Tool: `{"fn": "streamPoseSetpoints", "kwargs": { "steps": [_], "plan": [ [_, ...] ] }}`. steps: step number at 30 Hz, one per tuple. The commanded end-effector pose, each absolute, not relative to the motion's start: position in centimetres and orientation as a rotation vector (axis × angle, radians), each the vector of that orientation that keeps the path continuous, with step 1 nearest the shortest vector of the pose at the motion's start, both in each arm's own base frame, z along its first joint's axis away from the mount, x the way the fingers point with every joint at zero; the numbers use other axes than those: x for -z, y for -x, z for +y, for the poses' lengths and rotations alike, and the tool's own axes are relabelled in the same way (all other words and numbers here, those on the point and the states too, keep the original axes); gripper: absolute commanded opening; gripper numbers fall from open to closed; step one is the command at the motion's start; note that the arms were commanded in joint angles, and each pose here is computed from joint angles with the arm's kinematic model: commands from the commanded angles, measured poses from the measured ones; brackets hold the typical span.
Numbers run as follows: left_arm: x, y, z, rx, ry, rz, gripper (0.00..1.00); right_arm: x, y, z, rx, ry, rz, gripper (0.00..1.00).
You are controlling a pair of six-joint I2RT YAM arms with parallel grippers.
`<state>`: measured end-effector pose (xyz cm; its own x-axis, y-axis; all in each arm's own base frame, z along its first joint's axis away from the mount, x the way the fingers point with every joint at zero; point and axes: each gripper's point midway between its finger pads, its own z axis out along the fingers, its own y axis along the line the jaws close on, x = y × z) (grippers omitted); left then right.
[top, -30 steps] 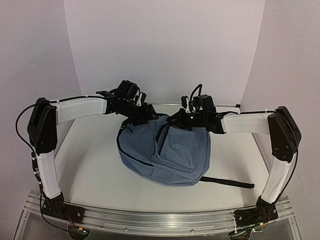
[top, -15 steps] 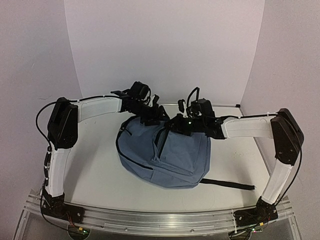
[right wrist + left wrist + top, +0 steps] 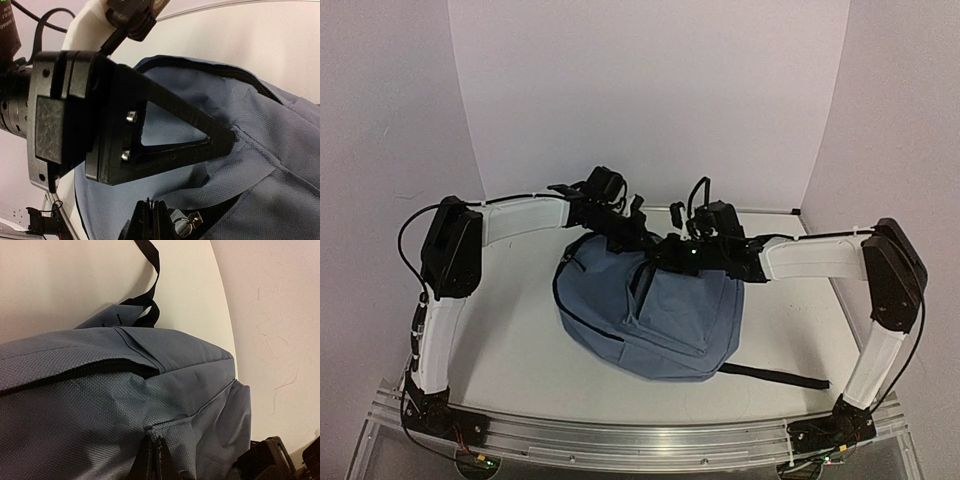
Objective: Pack the student bag
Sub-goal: Zip the student bag at the center of the board.
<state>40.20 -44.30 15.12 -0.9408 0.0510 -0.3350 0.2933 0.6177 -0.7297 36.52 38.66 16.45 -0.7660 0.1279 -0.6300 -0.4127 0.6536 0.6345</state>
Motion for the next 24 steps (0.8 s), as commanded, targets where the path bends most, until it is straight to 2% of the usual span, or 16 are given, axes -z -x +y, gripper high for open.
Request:
{"fn": "streamPoseSetpoints", "kwargs": {
  "steps": [1,24],
  "plan": [
    [-16.2,-42.3,-44.3,1.265,-0.217,2.482,0.0,-20.3,-32.3,41.7,-1.169,0.367,2.145,0.0],
    [-18.0,-48.8,-38.9,1.25,-0.015,2.353,0.0,-16.4,-21.9,45.2,-1.124,0.55,2.325,0.0]
  ]
}}
